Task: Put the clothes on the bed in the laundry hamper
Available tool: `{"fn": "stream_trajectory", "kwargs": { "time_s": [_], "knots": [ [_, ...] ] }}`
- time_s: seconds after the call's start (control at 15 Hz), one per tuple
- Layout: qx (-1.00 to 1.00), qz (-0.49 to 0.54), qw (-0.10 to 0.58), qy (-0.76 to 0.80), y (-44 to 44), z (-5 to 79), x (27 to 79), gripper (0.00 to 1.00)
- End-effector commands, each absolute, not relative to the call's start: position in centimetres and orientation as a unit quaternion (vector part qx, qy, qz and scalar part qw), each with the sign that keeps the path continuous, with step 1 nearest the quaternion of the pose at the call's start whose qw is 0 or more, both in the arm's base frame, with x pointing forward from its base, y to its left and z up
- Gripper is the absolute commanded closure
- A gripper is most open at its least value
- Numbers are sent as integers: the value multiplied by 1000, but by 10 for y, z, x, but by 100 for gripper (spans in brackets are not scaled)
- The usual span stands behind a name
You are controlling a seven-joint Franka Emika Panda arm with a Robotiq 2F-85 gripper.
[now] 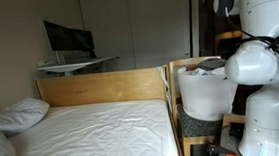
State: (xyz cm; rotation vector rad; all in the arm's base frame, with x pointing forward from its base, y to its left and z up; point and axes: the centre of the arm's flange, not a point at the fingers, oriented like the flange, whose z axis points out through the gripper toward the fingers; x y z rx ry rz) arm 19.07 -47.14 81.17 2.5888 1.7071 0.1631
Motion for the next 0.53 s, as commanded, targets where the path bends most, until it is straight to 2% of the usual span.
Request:
{"fn": "stream_trajectory", "kwargs": {
  "time_s": [0.0, 0.47],
  "knots": [
    [838, 55, 13, 542, -474, 808, 189, 0],
    [810, 143, 29, 567, -440, 815, 213, 0]
  ]
}}
